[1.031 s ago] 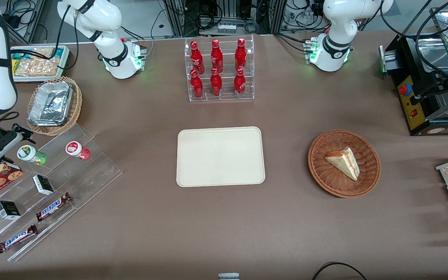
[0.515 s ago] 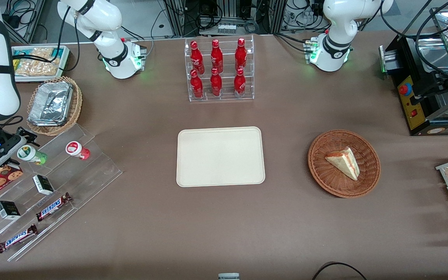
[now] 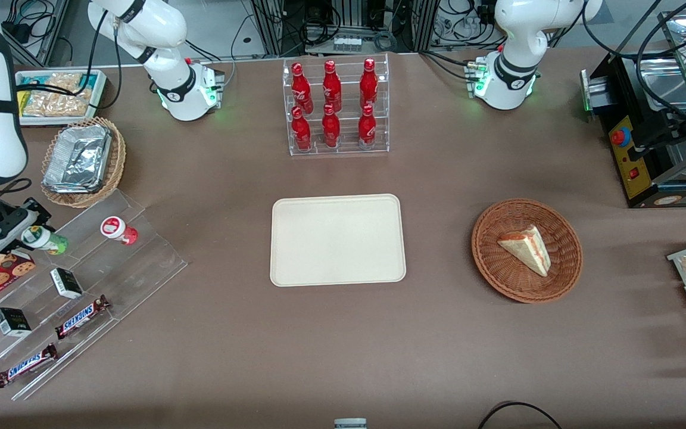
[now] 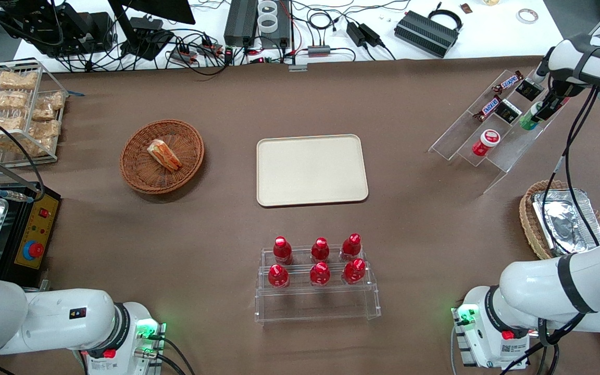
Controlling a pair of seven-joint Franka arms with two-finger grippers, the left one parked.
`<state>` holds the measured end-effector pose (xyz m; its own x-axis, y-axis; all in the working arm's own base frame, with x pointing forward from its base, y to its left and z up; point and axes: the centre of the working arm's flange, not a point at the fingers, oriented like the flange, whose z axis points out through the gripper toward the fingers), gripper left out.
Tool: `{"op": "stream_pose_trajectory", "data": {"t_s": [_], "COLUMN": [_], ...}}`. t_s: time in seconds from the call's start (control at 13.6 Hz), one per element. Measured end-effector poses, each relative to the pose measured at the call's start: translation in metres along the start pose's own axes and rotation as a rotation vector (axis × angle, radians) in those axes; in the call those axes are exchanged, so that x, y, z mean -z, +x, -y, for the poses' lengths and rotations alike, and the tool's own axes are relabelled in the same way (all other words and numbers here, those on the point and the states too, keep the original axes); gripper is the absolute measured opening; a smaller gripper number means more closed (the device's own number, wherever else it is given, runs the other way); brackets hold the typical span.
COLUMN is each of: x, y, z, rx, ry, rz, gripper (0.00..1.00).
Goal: Place green gum on tray
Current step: 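Close the right gripper around the green gum jar, then lift the gum jar and carry it over the cream tray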
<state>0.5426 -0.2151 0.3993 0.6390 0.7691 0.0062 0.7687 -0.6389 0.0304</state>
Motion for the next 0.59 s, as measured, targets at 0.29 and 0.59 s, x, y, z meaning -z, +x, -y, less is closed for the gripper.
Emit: {"op": "stream_pose_trajectory", "data": {"t_s": [0.29, 0.59], "x": [0.047, 0.056], "y": [0.023, 0.083], "z": [-0.001, 0.029], "rx": [-0.018, -0.103], "ry": [0.04, 0.08], "rz": [0.01, 0.034], "gripper": [0.59, 0.59]}}
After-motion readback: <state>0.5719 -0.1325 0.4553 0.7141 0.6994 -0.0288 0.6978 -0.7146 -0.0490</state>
